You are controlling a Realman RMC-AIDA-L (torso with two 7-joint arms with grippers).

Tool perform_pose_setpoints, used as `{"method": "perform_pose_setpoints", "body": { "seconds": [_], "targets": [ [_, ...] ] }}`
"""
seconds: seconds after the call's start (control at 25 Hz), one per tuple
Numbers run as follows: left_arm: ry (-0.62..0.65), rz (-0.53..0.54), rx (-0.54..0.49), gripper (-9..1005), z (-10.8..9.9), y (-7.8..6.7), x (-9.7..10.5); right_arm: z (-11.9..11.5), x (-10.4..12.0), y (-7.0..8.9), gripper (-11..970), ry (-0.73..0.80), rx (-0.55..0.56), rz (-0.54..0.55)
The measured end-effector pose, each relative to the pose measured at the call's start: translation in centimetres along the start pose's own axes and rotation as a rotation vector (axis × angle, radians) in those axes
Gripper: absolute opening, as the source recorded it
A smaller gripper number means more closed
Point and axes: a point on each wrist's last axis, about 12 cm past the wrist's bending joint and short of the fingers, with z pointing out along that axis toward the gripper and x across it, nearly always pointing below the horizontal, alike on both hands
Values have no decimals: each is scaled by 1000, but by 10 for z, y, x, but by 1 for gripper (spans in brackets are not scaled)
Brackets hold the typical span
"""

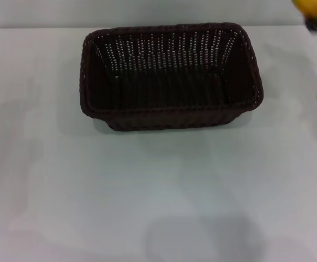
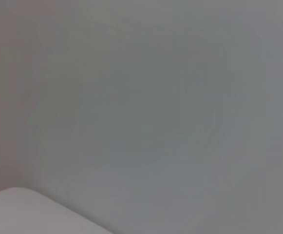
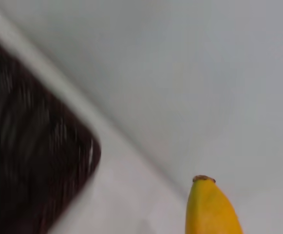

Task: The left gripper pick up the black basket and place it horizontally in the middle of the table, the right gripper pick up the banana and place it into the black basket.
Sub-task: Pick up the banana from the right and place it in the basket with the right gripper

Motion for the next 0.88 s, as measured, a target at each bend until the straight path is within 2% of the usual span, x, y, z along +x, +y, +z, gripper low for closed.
{"method": "perform_pose_setpoints", "body": {
  "seconds": [0.12, 0.28, 0.36, 0.4, 0.44, 0.48, 0.56, 0.88],
  "targets": [
    [5, -3, -2, 882, -2, 1, 2, -10, -27, 4, 471, -221, 15, -9],
    [21, -14, -8, 882, -8, 4, 6, -17, -52, 17, 470, -473, -45, -49],
    [22, -26, -3, 881, -10, 3, 9, -13, -58, 29, 470, -551, -115, -108],
    [20, -30, 0, 881, -11, 3, 9, -6, -59, 42, 470, -592, -181, -170],
    [15, -39, 5, 881, -12, 3, 9, -6, -59, 42, 470, -592, -181, -170],
    [9, -48, 11, 881, -13, 3, 9, 1, -58, 52, 471, -612, -230, -204],
    [3, -66, 13, 881, -17, 4, 9, 7, -59, 61, 472, -619, -277, -238],
    [8, -90, 10, 880, -19, 5, 11, 40, -54, 80, 481, -526, -368, -283]
  ]
}}
